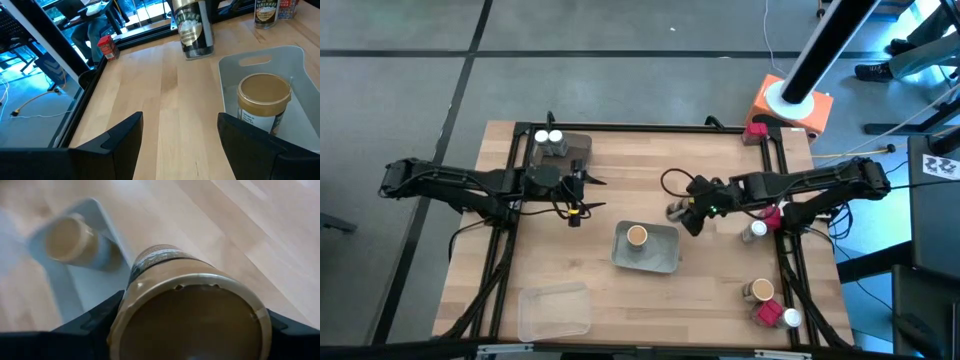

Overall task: Sort spices by type
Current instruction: Put the top gold seasoning bottle into the gray bin

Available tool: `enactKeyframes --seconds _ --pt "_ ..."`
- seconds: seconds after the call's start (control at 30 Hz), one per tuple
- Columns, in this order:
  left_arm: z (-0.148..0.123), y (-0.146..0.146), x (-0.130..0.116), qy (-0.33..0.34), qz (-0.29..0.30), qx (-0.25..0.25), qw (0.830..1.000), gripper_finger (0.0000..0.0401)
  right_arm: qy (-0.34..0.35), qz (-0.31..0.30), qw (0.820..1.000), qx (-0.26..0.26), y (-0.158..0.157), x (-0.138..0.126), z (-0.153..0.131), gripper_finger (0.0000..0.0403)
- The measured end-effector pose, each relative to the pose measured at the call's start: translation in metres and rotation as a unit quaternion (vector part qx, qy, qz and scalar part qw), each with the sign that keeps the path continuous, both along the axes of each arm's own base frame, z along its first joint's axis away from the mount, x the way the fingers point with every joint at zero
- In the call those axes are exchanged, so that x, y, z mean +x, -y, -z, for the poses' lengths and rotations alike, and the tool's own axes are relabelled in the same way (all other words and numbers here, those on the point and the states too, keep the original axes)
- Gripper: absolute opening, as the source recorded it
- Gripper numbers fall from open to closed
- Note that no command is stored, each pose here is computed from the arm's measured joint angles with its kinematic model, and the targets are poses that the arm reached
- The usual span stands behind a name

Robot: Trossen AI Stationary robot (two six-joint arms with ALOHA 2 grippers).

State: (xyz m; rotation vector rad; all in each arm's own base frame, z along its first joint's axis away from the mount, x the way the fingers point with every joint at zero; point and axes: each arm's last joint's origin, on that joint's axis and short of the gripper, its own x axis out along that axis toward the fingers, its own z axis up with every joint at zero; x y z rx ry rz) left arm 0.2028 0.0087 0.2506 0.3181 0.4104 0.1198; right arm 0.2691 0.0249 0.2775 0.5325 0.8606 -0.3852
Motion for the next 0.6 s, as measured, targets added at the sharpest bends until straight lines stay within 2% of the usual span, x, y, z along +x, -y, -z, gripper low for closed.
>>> enactKeyframes --seconds 0.23,0.6 --pt "0.000 0.000 0.000 -0.001 0.001 0.003 1.000 0.0239 0.078 -0.053 0.996 0.001 -0.010 0.011 -0.010 0.0287" --pt "-0.002 0.000 0.001 0.007 0.001 0.003 1.000 0.0239 0.145 -0.106 0.984 -0.002 -0.030 0.018 -0.027 0.0287"
